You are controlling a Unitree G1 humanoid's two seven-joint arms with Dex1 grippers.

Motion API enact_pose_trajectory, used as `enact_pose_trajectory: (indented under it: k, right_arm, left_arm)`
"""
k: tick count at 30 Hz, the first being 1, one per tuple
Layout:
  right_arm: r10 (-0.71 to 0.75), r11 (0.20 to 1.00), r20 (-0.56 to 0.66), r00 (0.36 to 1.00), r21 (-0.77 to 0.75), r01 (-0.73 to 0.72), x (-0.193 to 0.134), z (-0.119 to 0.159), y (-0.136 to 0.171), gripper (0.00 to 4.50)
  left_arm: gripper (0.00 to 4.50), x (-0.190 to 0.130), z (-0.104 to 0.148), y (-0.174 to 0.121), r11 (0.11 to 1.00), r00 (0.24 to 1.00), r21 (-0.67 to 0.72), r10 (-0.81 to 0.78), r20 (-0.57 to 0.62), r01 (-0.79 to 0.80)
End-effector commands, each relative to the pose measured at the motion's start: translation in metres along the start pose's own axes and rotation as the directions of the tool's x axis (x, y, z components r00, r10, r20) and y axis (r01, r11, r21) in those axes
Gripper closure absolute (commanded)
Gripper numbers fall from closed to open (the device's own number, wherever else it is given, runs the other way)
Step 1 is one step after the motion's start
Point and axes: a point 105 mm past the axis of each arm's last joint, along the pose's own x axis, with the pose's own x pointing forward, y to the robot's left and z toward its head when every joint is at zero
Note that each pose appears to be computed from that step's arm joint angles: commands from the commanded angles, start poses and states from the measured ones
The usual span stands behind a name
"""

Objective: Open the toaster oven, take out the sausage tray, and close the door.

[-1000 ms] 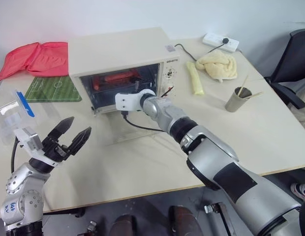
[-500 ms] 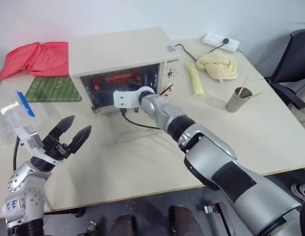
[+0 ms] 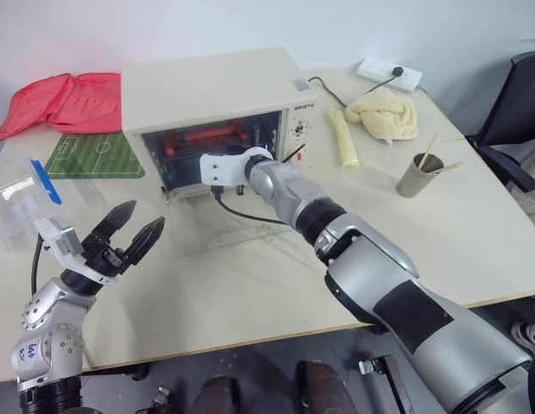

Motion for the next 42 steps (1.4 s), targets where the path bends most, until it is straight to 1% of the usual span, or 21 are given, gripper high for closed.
enact_pose_trajectory:
  k: [1, 13, 16, 29, 31, 33, 38, 42]
  right_arm:
    - [-0.061, 0.998, 0.078, 0.995, -0.005, 0.062, -0.001, 0.02, -0.017, 4.47]
    - [-0.043, 0.999, 0.134, 0.99, -0.014, 0.045, -0.009, 0.035, 0.001, 4.47]
    - [-0.023, 1.0, 0.133, 0.991, -0.013, 0.025, -0.011, 0.034, 0.009, 4.47]
    - [-0.003, 0.999, 0.135, 0.991, -0.035, 0.008, -0.026, 0.034, 0.012, 4.47]
    - [-0.009, 0.998, 0.101, 0.995, -0.06, 0.015, -0.024, 0.028, 0.007, 4.06]
    - [-0.008, 0.997, 0.077, 0.997, -0.069, 0.014, -0.022, 0.023, 0.004, 3.54]
    - [-0.017, 0.995, 0.045, 0.999, -0.097, 0.022, -0.017, 0.014, -0.003, 1.8]
    - [-0.012, 0.994, 0.021, 1.0, -0.107, 0.014, -0.011, 0.009, -0.003, 0.46]
  left_arm:
    - [0.0, 0.002, 0.005, 0.0, 1.0, 1.0, 0.025, -0.004, 0.01, 0.004]
    - [0.0, 0.006, 0.006, 0.004, 1.0, 1.0, 0.018, -0.008, 0.021, 0.008]
    - [0.0, 0.012, 0.007, 0.005, 1.0, 0.999, 0.014, -0.024, 0.026, 0.024]
    - [0.0, 0.019, 0.003, 0.009, 0.999, 0.999, 0.011, -0.043, 0.022, 0.043]
    - [0.0, 0.02, 0.003, 0.009, 0.999, 0.999, 0.011, -0.043, 0.022, 0.043]
    - [0.0, 0.02, 0.002, 0.009, 0.999, 0.999, 0.011, -0.042, 0.023, 0.042]
    - [0.0, 0.018, 0.003, 0.008, 0.999, 0.999, 0.011, -0.038, 0.024, 0.038]
    - [0.0, 0.016, 0.002, 0.007, 0.999, 0.999, 0.011, -0.033, 0.025, 0.033]
